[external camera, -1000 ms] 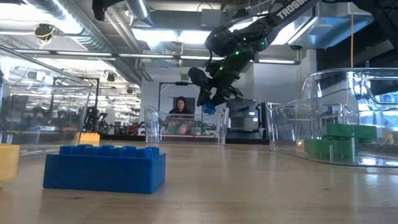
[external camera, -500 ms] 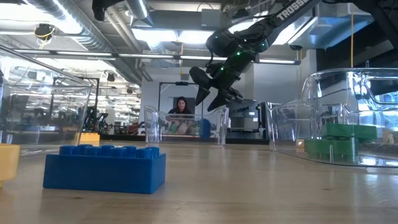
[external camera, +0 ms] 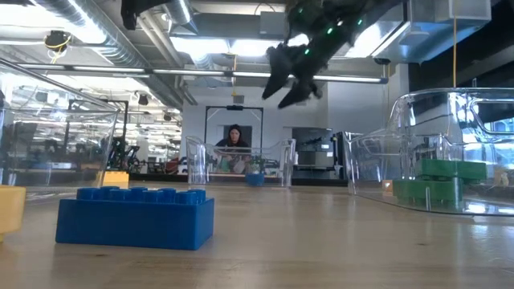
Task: Sort & place blocks by color
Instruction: Put the top blue block into the top center transparent bin
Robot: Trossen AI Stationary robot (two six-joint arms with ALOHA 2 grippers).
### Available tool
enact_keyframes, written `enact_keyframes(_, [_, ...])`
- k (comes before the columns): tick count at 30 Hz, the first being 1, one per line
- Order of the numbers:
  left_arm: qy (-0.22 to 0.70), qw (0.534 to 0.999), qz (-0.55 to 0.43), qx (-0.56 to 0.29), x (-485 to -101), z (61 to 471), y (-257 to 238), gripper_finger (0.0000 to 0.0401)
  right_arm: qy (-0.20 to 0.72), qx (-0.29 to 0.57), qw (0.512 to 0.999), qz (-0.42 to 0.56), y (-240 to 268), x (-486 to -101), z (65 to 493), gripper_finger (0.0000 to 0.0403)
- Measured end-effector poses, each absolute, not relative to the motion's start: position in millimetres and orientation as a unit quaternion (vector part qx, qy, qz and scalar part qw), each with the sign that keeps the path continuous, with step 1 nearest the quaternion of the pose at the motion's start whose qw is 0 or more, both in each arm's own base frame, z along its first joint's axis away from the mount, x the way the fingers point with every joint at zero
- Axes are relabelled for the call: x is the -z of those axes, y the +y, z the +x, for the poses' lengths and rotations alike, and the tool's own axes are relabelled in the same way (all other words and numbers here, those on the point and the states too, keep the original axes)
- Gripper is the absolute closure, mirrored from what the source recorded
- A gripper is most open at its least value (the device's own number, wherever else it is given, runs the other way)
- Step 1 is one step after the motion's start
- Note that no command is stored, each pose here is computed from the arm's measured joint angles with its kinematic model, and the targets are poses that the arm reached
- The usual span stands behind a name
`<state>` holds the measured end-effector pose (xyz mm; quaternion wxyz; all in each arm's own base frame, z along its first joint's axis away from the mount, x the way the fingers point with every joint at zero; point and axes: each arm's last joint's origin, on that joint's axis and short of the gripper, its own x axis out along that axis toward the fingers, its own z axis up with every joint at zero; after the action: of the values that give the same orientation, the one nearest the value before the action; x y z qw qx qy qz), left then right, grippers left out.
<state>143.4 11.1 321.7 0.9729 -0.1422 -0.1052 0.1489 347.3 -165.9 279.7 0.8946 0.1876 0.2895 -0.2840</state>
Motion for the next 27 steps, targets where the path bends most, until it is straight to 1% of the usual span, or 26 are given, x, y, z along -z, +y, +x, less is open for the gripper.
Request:
enact_keyframes(4, [-0.087, 0.973, -0.159, -0.145, -316, 153, 25, 0.022, 0.285, 0.251, 0.911, 0.164, -148, -302, 328, 0.0107])
enact_keyframes(8, [-0.054, 0.977, -0.168, -0.118, -315, 168, 42, 0.022, 0.271, 0.223, 0.922, 0.164, -129, -310, 301, 0.0108])
enact_keyframes(15, [-0.028, 0.987, -0.1, -0.124, -336, 200, 70, 0.022, 0.226, 0.179, 0.943, 0.167, -93, -315, 247, 0.0108])
enact_keyframes(18, [-0.025, 0.988, -0.078, -0.133, -344, 211, 78, 0.022, 0.199, 0.172, 0.949, 0.172, -83, -319, 227, 0.0108])
enact_keyframes(23, [-0.024, 0.985, -0.079, -0.149, -349, 219, 87, 0.022, 0.2, 0.201, 0.935, 0.212, -75, -317, 204, 0.0108])
enact_keyframes(25, [-0.024, 0.982, -0.091, -0.165, -348, 219, 89, 0.022, 0.217, 0.237, 0.919, 0.227, -74, -314, 198, 0.0108])
enact_keyframes(27, [-0.027, 0.979, -0.096, -0.177, -348, 218, 90, 0.022, 0.245, 0.289, 0.894, 0.241, -76, -307, 192, 0.0108])
